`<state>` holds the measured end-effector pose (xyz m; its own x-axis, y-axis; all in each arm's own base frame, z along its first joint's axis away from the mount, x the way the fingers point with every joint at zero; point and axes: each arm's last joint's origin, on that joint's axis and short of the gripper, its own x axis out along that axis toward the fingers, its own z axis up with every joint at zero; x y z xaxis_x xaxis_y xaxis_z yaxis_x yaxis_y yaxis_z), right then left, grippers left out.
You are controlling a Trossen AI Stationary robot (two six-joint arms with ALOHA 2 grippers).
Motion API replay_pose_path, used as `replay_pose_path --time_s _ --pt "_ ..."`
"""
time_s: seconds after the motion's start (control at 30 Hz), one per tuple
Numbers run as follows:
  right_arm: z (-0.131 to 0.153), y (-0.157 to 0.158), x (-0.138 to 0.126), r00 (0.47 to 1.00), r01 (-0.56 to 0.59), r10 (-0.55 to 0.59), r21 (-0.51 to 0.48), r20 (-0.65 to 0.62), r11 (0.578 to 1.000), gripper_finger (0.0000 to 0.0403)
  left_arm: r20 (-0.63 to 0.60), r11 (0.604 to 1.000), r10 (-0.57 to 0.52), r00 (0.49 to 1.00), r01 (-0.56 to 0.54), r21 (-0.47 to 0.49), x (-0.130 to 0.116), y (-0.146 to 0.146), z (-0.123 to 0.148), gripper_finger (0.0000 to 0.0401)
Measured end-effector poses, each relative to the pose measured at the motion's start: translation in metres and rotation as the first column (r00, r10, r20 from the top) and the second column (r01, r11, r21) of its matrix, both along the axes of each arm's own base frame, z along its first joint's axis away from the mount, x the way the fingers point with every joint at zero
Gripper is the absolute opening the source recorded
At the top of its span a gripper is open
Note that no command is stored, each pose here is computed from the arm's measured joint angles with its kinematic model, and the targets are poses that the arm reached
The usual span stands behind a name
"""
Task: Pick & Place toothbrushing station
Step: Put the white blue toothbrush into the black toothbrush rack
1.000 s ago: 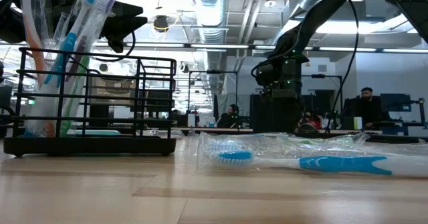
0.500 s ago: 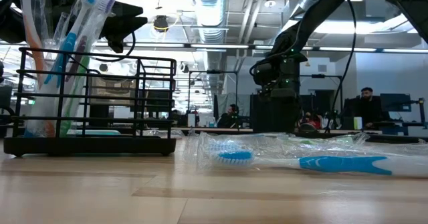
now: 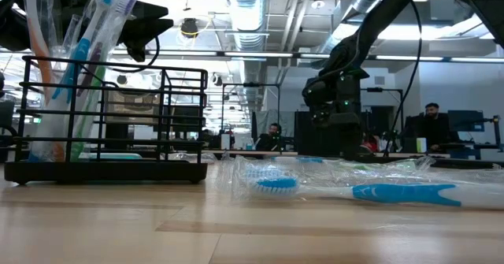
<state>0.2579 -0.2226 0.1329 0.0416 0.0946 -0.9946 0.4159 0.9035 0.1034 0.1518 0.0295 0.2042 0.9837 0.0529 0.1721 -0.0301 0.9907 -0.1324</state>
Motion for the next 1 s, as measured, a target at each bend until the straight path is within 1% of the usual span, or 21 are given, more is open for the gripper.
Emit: replay_pose_path --time_s 0.13,0.4,0.6,1.0 --pt "0.000 0.000 0.000 1.000 0.006 -0.006 -0.004 -0.002 1.000 0.0104 0.000 1.000 0.001 1.000 -0.001 0.002 0.000 0.000 0.000 0.0126" --pt "0.002 0.005 0.004 1.000 -0.019 0.018 -0.022 -0.008 1.000 0.0077 0.000 1.000 0.001 1.000 -0.001 0.002 0.000 0.000 0.000 0.0126" --pt "0.007 0.003 0.010 1.000 -0.013 0.013 -0.027 -0.004 1.000 0.0075 0.000 1.000 0.001 1.000 -0.001 0.002 0.000 0.000 0.000 0.0126" --pt "0.019 0.006 0.024 0.998 -0.044 0.046 -0.055 0.036 0.998 0.0074 -0.001 1.000 0.001 1.000 -0.001 0.002 0.000 0.000 0.000 0.0126"
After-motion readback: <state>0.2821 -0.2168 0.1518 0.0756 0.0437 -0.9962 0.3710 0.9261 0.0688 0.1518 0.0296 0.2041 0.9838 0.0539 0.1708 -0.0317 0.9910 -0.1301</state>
